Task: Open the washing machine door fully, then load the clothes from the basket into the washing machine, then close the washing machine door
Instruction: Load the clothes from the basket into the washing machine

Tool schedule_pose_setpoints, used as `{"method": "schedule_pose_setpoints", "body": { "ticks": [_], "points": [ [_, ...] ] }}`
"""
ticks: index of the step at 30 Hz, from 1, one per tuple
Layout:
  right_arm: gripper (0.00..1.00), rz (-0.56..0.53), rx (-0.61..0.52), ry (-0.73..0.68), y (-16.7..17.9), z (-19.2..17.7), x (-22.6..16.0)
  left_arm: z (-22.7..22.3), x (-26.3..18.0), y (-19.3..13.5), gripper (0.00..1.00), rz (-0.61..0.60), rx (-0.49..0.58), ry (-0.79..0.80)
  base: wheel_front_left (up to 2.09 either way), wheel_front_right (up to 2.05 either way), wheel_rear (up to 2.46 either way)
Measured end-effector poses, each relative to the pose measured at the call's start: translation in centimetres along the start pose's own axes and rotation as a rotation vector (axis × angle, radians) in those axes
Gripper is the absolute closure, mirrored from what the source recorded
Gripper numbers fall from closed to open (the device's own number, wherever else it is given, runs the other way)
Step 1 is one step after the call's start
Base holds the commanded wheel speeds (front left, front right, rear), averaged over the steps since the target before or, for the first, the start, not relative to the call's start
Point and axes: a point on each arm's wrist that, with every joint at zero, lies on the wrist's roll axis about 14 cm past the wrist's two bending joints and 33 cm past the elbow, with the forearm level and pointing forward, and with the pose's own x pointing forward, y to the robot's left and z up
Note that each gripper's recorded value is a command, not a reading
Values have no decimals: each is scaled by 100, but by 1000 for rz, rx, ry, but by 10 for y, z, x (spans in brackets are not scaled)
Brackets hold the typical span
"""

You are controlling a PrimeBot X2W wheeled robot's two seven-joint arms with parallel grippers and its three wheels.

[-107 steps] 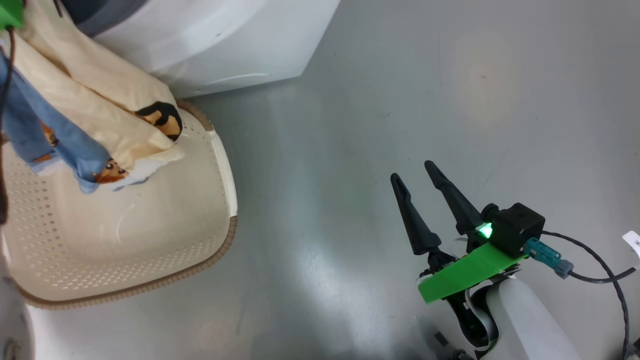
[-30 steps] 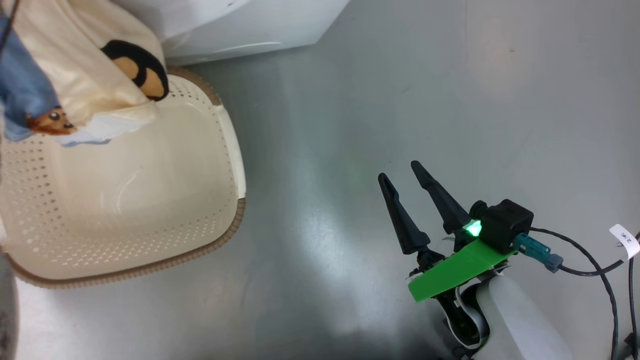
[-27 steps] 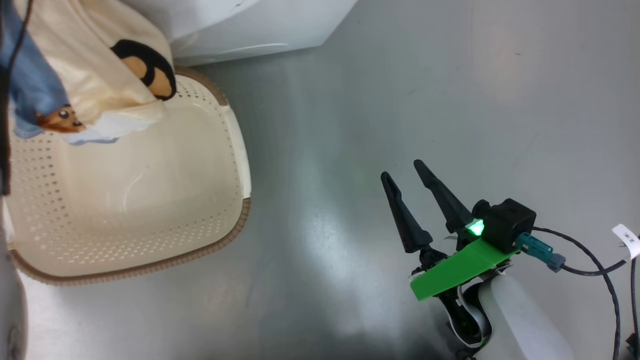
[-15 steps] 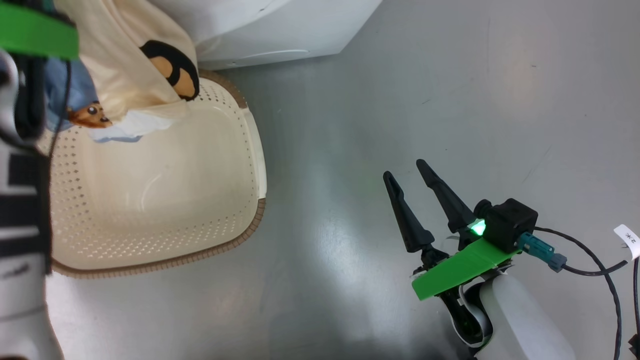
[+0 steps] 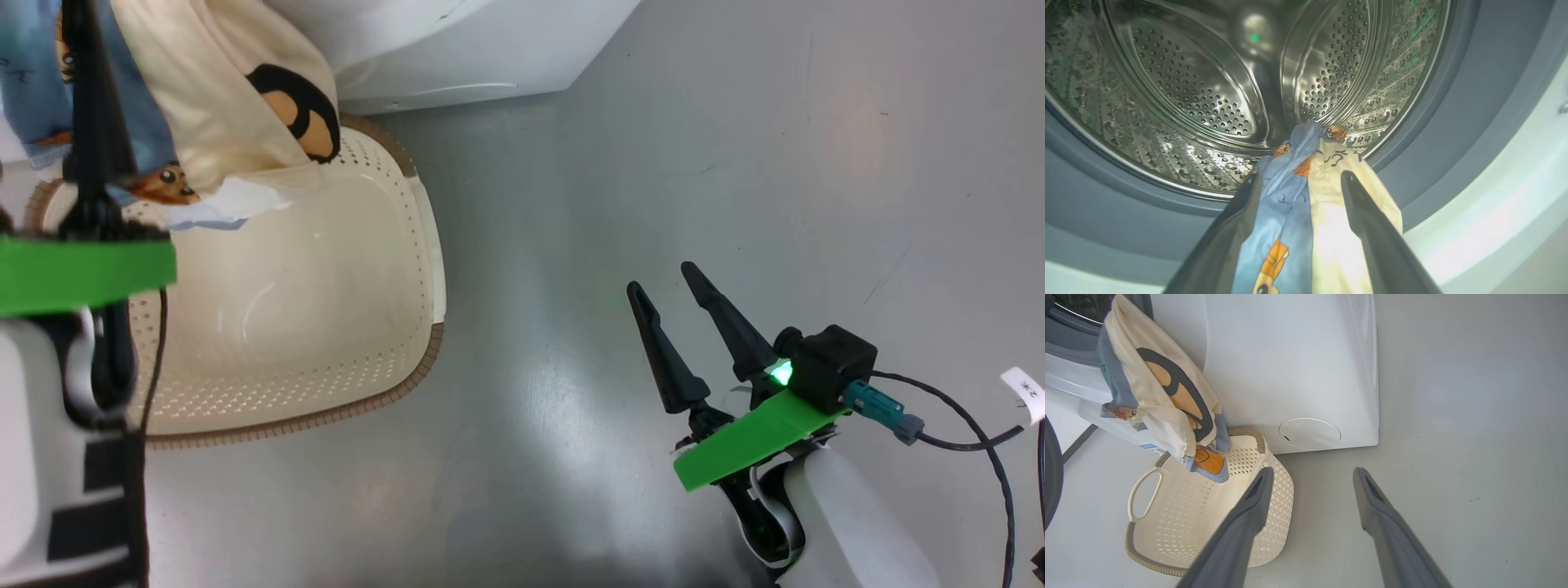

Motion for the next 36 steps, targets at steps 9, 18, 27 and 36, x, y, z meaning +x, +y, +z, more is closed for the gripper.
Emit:
{"method": "schedule_pose_setpoints", "body": {
  "ticks": [9, 18, 27, 36],
  "points": [
    [0, 10, -13, 7, 3, -2, 0, -19, -44, 24, 0, 96, 15, 83, 0, 0, 0],
    [0, 33, -20, 3, 8, 1, 5, -41, -84, 37, 0, 142, 40, 188, 0, 0, 0],
    [0, 36, -26, 13, 8, -1, 3, -60, -118, 43, 0, 155, 74, 292, 0, 0, 0],
    [0, 37, -26, 7, 8, 2, 3, -75, -164, 57, 0, 232, 72, 407, 0, 0, 0]
  ]
}}
